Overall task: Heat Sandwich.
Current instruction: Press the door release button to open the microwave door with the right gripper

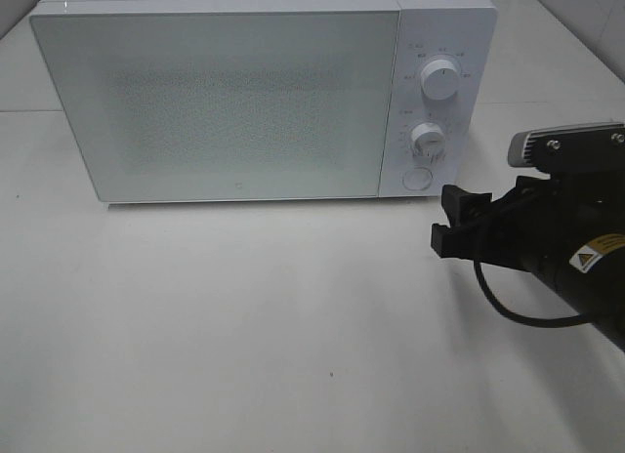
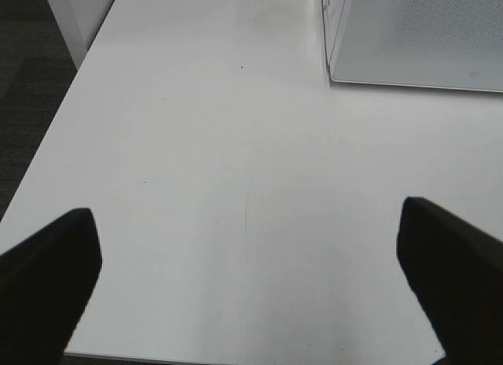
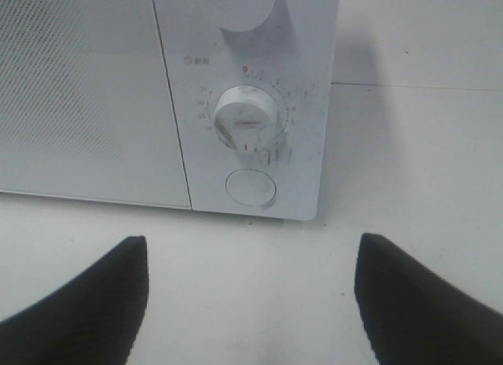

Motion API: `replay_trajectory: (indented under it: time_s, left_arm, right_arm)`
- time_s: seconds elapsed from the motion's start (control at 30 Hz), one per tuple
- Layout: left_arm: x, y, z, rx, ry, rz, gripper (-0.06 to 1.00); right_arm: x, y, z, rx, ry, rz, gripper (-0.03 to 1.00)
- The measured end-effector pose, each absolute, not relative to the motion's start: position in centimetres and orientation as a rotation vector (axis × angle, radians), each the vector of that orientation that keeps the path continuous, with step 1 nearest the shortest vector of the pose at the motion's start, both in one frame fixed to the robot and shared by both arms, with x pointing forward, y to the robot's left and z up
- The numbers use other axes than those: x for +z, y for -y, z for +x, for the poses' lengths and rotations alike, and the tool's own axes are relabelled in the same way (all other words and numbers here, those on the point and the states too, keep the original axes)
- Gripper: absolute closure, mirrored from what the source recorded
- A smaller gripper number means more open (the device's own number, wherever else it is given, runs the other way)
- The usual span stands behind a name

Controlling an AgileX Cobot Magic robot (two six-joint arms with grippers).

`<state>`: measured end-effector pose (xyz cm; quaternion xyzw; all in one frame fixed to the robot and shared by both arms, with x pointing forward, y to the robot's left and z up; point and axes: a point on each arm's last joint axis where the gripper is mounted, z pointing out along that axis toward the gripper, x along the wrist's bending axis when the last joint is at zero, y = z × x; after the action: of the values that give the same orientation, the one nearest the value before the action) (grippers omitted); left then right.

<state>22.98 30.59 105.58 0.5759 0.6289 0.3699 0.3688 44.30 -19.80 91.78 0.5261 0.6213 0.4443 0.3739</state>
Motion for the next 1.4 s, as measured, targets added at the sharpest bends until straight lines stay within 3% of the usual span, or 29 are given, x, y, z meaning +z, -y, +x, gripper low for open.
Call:
replay_trajectory:
  time_s: [0.7, 1.4]
  left_arm:
    - [105.6, -30.6, 23.0, 0.95, -1.614, 1.478, -0.02]
    - [105.6, -30.6, 23.0, 0.95, -1.614, 1.478, -0.02]
  right_arm:
    - [90.8, 17.8, 44.7, 1.143, -1.597, 1.396, 0.25]
    - [90.8, 17.9, 44.8, 1.652, -0.828, 2.281, 0.25]
